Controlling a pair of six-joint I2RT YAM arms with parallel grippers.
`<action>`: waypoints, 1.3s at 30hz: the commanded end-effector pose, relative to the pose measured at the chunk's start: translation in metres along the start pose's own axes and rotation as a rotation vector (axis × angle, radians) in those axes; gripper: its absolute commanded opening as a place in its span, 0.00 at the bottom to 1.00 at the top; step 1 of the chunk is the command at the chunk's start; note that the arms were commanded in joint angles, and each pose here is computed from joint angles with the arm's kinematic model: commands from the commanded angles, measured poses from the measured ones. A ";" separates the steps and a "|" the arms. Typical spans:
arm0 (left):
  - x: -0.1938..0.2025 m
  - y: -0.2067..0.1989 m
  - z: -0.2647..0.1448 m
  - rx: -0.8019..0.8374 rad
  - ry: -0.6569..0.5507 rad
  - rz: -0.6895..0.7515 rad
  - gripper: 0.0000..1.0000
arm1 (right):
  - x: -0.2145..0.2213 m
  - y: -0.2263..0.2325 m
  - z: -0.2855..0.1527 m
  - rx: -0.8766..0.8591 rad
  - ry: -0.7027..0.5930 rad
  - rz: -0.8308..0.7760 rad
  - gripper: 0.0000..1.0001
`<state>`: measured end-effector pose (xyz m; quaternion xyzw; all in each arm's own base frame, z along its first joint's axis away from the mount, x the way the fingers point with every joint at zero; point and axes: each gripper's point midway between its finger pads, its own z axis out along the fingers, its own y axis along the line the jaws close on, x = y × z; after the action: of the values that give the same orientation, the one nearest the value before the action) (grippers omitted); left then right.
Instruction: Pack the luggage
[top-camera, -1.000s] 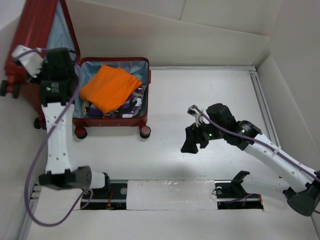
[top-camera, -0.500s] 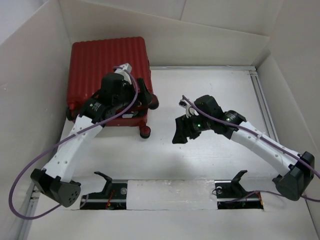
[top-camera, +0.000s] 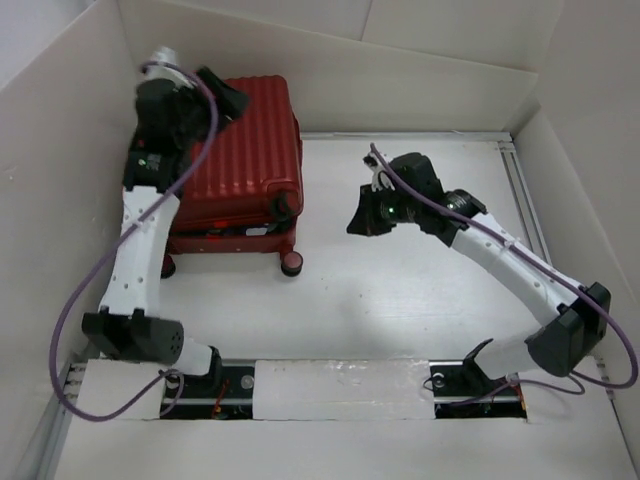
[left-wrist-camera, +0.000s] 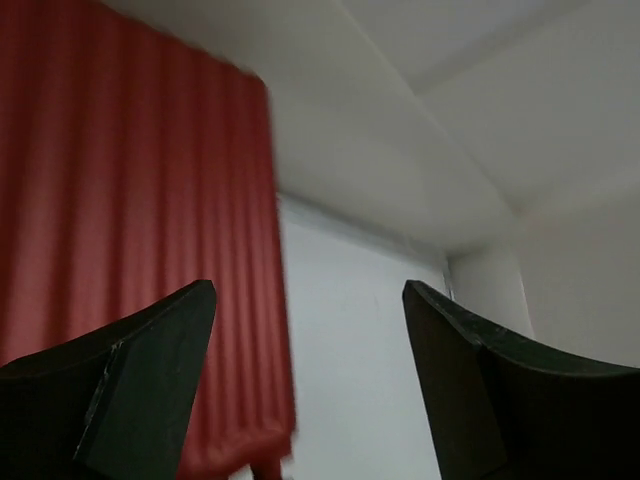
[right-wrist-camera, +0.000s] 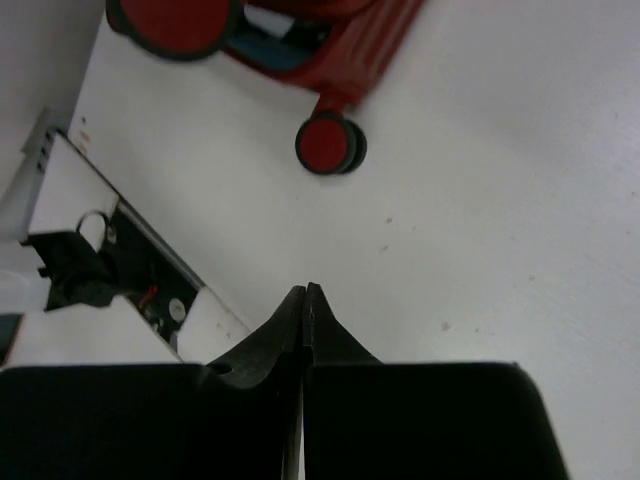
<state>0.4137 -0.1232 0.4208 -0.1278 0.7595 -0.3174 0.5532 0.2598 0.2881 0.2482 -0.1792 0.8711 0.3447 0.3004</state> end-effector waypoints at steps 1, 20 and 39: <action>-0.107 0.085 0.010 -0.223 -0.330 -0.230 0.72 | -0.071 0.006 0.001 -0.016 -0.183 0.007 0.00; -0.077 0.412 0.005 -0.956 -0.135 -0.443 0.63 | -0.182 -0.112 0.200 0.188 -0.315 0.352 0.00; 0.204 0.207 0.032 -0.504 0.386 -0.264 0.53 | -0.062 -0.127 0.142 0.216 -0.172 0.324 0.00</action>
<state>0.4446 0.1521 0.1403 -0.5363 0.7259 0.0089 0.4306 0.4415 0.3253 0.0842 0.0327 0.9191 0.2680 0.2872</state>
